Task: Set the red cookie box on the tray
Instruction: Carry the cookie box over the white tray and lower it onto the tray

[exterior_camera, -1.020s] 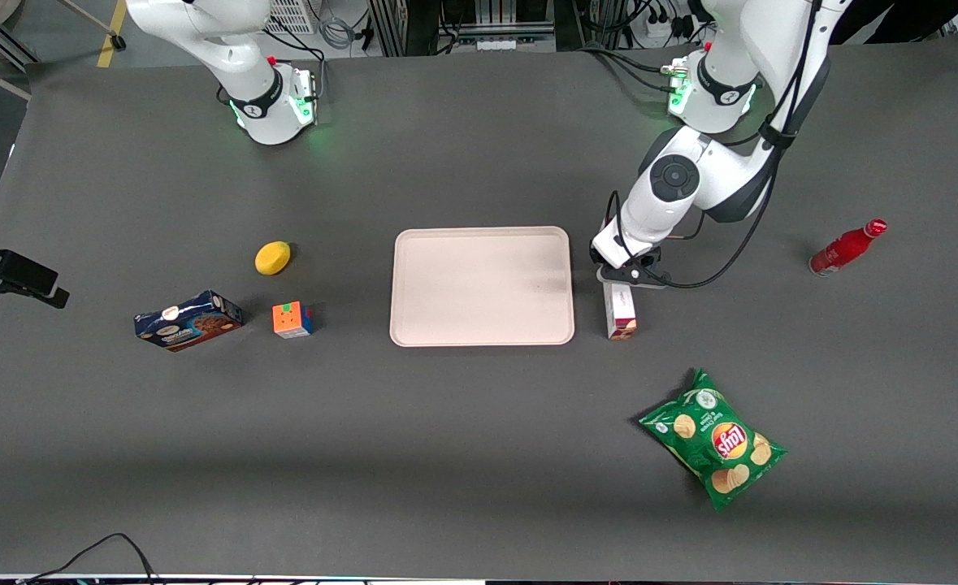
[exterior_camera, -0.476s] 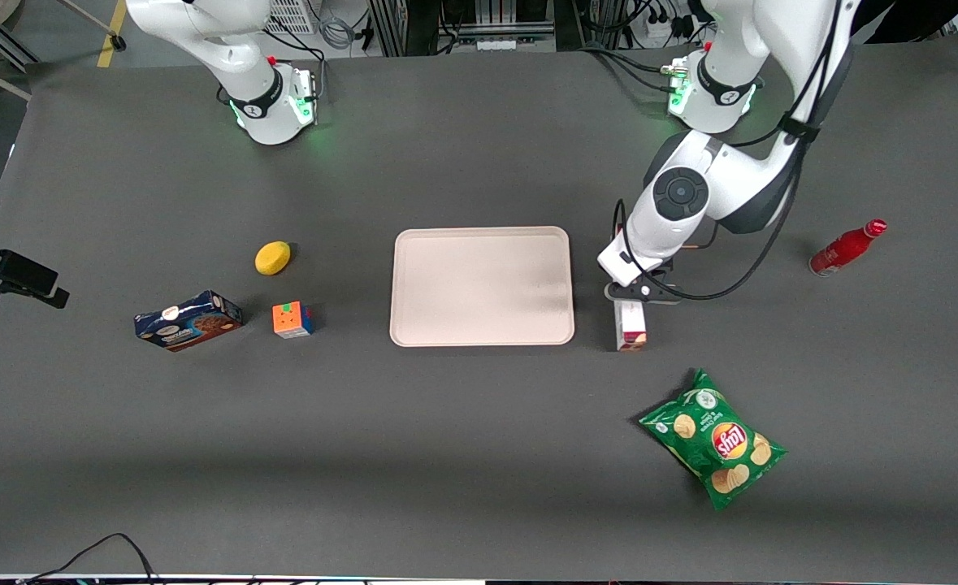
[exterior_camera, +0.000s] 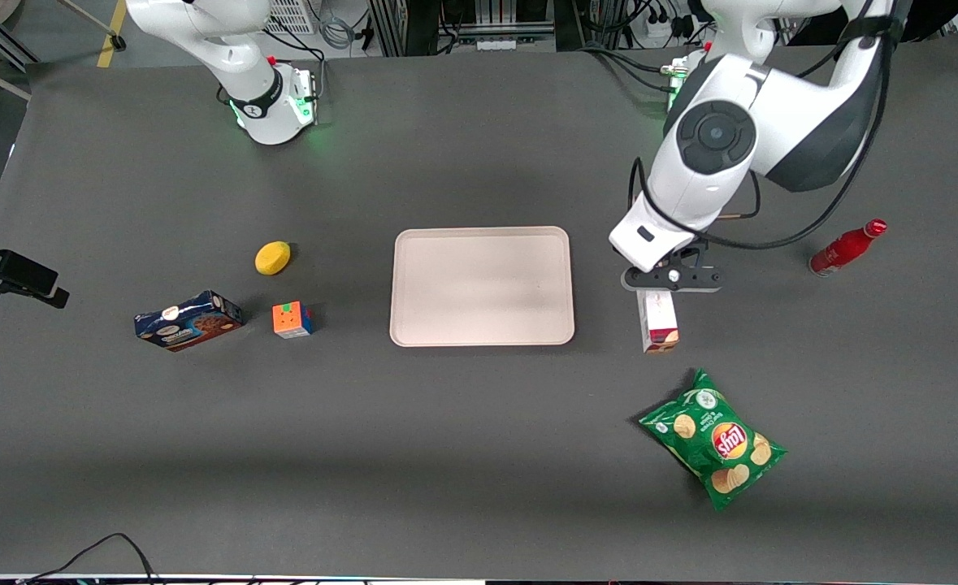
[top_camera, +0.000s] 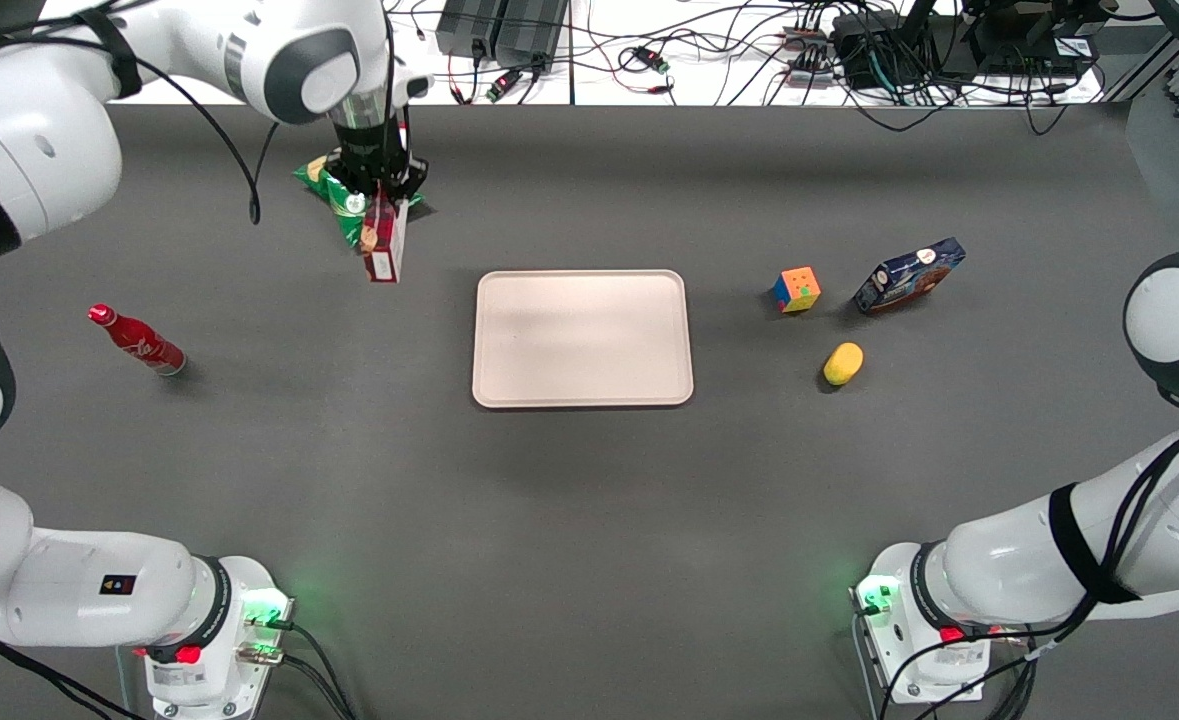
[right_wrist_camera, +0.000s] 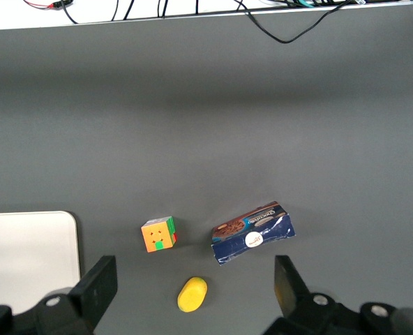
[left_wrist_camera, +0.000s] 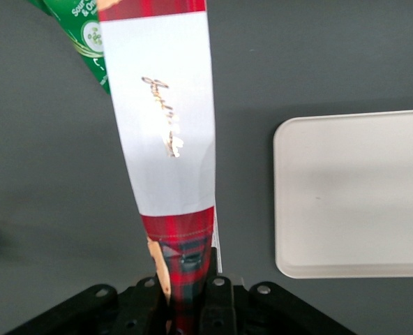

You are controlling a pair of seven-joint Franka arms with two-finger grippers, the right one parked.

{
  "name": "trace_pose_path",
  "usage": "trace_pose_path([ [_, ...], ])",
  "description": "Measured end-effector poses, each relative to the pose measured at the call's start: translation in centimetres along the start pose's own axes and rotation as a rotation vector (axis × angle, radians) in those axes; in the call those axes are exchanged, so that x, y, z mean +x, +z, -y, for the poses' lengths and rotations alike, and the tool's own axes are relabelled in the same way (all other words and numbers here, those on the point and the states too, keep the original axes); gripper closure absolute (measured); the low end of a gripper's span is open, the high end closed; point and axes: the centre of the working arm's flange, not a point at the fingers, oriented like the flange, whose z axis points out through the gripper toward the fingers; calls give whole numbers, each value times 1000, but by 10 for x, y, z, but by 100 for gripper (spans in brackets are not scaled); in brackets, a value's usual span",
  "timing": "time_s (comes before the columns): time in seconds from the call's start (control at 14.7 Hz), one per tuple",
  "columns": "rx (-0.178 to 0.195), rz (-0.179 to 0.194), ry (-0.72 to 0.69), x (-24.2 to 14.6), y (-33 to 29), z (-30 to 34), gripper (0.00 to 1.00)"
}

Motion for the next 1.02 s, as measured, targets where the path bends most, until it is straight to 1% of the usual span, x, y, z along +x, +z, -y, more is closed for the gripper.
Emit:
trace_pose_path([
  [0.14, -31, 13, -43, -3, -6, -8, 81],
  [0.2, -39, 25, -72, -6, -3, -17, 81],
  [0.41, -60, 49, -136, -25, 10, -67, 81],
  [0.54, -87, 54, -149, -42, 18, -104, 81],
  [0.61, -101, 47, -143, -50, 22, -120, 81],
  [0.68, -109, 28, -125, -58, 31, -134, 81],
  [0.82, -113, -30, -66, -77, 64, -156, 81],
  [0.88, -104, -53, -35, -84, 87, -161, 81],
  [0.95, -90, -64, -10, -88, 108, -162, 81],
  [1.02, -79, -66, -3, -89, 127, -162, 81],
])
